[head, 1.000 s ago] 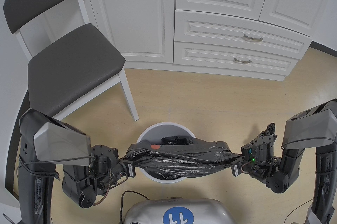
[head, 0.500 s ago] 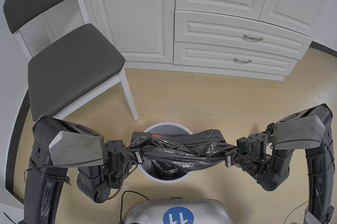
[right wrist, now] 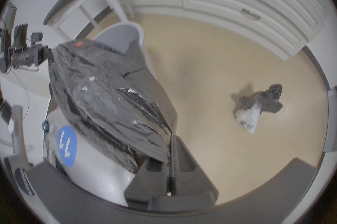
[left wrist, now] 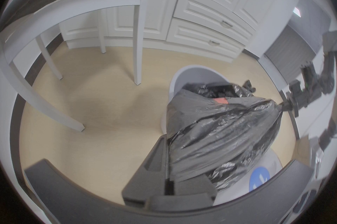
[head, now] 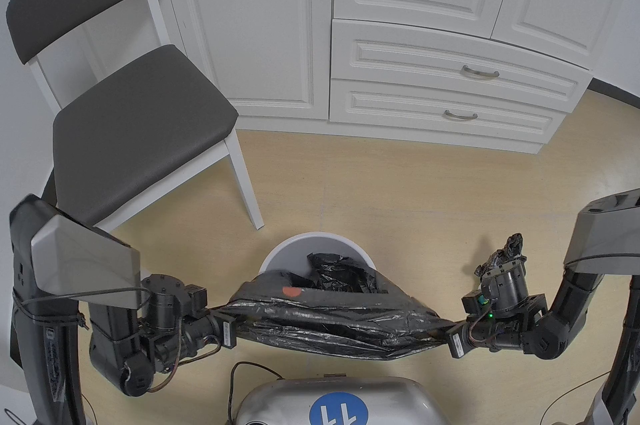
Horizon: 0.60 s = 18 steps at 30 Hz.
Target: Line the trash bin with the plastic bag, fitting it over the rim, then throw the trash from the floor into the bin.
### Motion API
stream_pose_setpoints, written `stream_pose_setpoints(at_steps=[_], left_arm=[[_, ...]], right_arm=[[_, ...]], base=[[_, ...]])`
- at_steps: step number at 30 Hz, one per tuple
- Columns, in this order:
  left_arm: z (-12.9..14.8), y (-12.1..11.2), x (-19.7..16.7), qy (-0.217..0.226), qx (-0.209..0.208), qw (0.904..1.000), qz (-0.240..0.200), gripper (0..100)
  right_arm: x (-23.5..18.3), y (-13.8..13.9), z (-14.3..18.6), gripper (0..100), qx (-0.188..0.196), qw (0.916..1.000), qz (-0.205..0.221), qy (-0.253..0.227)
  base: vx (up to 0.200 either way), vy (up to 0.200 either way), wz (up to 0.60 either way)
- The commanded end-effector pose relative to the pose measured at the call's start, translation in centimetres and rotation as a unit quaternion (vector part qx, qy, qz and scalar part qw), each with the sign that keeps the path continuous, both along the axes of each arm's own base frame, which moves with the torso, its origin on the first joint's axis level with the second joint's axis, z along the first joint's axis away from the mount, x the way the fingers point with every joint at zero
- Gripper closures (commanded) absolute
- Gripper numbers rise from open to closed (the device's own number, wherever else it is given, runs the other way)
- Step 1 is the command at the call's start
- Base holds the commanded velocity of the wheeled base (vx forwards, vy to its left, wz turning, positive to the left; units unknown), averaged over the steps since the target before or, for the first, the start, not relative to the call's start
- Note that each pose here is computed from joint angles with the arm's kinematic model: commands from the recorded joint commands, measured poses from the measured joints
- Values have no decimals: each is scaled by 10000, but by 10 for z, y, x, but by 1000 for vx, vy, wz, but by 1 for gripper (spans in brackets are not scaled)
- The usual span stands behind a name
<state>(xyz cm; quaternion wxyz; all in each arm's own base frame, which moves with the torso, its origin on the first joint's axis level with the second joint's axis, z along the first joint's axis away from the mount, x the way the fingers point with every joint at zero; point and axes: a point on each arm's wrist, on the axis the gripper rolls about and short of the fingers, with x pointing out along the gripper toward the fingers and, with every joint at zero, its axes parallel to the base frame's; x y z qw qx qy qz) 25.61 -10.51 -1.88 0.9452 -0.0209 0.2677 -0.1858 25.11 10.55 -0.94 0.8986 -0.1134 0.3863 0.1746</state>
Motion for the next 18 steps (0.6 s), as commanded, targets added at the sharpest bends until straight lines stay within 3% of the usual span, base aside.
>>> stream_pose_setpoints(at_steps=[1, 12, 18], left_arm=[[11, 35, -30, 241, 383, 9980, -443, 100], [-11, 37, -36, 676, 665, 9936, -619, 100], [-37, 30, -22, 867, 681, 9921, -607, 100]], right_arm=[[-24, -8, 39, 100, -118, 9985, 504, 174], [-20, -6, 19, 100, -392, 9956, 623, 575], [-2, 2, 2, 100, -429, 9957, 487, 662]], base=[[0, 0, 0], [0, 0, 0], [0, 0, 0]])
